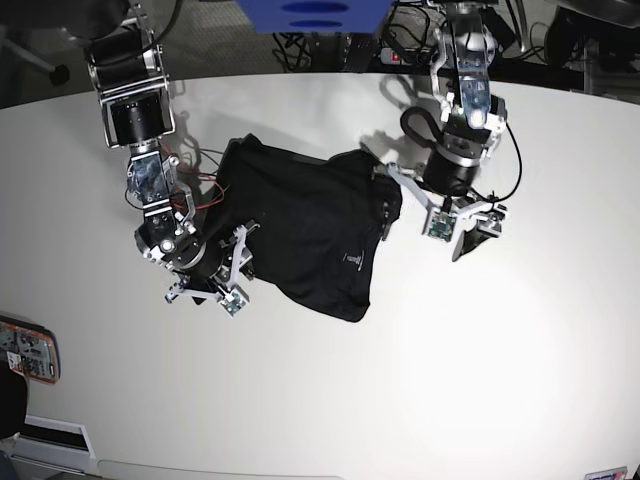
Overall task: Fold the T-shirt properly
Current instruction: 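Lift and shake the shirt bundle with both grippers, then lower it flat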
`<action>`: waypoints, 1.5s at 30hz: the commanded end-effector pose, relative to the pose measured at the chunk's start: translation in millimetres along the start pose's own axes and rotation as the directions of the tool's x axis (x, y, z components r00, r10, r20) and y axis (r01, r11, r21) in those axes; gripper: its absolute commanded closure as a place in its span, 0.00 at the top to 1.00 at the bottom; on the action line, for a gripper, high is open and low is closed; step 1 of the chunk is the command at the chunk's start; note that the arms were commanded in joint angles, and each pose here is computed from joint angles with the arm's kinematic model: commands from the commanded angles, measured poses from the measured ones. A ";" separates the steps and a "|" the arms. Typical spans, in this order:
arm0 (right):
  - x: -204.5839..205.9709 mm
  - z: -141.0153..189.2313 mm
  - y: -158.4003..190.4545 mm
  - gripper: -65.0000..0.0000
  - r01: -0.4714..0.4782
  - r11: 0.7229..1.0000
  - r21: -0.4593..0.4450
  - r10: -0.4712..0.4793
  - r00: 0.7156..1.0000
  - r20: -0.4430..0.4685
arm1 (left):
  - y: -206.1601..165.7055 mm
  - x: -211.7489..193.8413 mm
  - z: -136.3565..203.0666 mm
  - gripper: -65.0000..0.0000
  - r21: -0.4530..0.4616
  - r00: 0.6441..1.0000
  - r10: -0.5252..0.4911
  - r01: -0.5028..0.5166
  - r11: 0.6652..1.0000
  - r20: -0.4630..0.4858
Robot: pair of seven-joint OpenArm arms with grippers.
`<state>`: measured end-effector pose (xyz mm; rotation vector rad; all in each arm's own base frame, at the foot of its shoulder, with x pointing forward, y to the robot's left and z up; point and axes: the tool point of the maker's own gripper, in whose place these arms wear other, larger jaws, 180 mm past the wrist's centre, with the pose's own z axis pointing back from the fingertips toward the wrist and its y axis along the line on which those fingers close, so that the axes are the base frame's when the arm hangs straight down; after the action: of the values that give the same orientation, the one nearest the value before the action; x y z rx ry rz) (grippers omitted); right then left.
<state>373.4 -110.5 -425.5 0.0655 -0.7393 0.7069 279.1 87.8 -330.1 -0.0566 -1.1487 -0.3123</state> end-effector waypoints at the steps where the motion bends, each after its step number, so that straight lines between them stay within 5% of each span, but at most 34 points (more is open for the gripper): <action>1: 9.9 7.8 -20.4 0.42 -0.023 0.998 -0.055 0.023 1.000 0.008 | -1.1 17.3 8.2 1.00 0.003 0.998 -0.008 0.008 1.000 0.060; 6: 33.9 23.8 -38.3 0.42 -0.018 0.994 -0.112 0.027 0.997 0.076 | -40.4 3.3 18.8 1.00 -0.093 1.000 -0.003 0.005 0.996 0.021; 17: 37.0 38.8 -58.8 0.42 -0.002 0.986 -0.167 0.013 0.998 0.063 | -107.6 -74.6 8.4 1.00 -0.274 0.984 0.002 -0.052 0.960 -0.179; 29: 3.7 48.4 -82.4 0.42 -0.049 0.978 -0.201 0.045 0.999 -0.025 | -97.5 -89.1 -0.2 1.00 -0.277 0.978 -0.035 -0.024 0.961 -0.207; 45: -21.6 68.4 -20.8 0.42 -0.090 0.986 -0.137 0.089 0.996 -0.014 | -57.3 -87.3 -41.6 1.00 -0.209 0.977 -0.040 -0.004 0.978 -0.208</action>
<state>321.1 -159.3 -401.7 -0.0843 -0.7249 0.7329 265.0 36.9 -433.3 -0.2239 -0.9054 -0.4396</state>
